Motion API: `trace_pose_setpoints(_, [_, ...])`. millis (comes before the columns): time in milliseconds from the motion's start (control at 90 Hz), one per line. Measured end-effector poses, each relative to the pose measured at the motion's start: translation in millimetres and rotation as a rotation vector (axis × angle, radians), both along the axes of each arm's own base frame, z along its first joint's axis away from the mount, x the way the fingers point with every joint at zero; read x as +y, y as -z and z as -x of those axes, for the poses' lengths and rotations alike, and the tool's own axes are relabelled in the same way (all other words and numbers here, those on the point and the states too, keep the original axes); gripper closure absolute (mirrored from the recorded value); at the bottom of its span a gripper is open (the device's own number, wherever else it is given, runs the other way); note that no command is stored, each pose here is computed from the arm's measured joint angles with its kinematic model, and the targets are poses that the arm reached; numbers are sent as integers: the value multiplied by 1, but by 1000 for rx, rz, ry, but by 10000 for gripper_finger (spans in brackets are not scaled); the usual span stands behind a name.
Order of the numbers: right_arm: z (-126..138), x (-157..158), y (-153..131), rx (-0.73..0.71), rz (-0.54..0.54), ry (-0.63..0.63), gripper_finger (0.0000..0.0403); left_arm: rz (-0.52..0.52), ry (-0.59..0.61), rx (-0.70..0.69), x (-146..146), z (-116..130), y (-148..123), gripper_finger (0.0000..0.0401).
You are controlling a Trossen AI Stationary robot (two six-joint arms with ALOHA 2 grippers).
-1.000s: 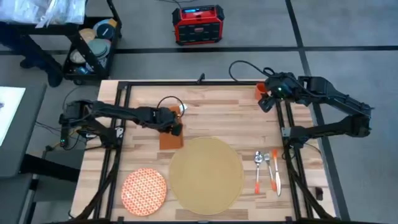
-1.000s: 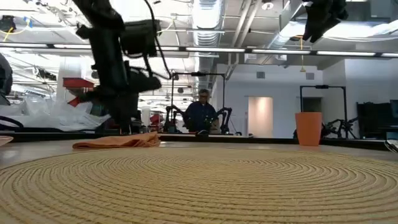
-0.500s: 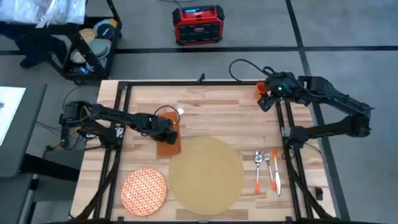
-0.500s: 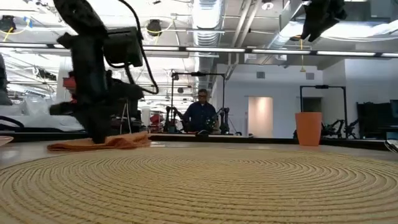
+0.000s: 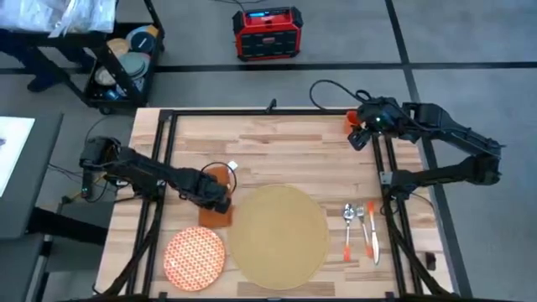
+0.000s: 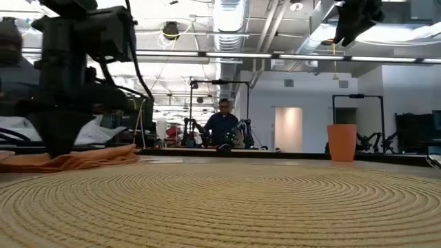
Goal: Set table place
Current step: Move the orange table napkin to the middle left of the table
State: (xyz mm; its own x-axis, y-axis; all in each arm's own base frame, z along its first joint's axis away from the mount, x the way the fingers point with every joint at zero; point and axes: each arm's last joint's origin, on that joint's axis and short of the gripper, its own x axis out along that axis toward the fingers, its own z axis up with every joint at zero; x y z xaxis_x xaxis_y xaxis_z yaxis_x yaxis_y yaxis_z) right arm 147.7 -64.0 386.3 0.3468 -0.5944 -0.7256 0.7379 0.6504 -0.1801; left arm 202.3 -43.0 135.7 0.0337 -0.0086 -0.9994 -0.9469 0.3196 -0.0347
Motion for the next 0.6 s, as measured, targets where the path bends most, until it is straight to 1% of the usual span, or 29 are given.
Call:
trace_pose_setpoints(267, [0, 0, 0, 1, 0, -1, 175, 14, -3, 96, -14, 12, 0, 401])
trace_pose_setpoints(600, [0, 0, 0, 2, 0, -2, 175, 23, 39, 174, -21, 28, -8, 401])
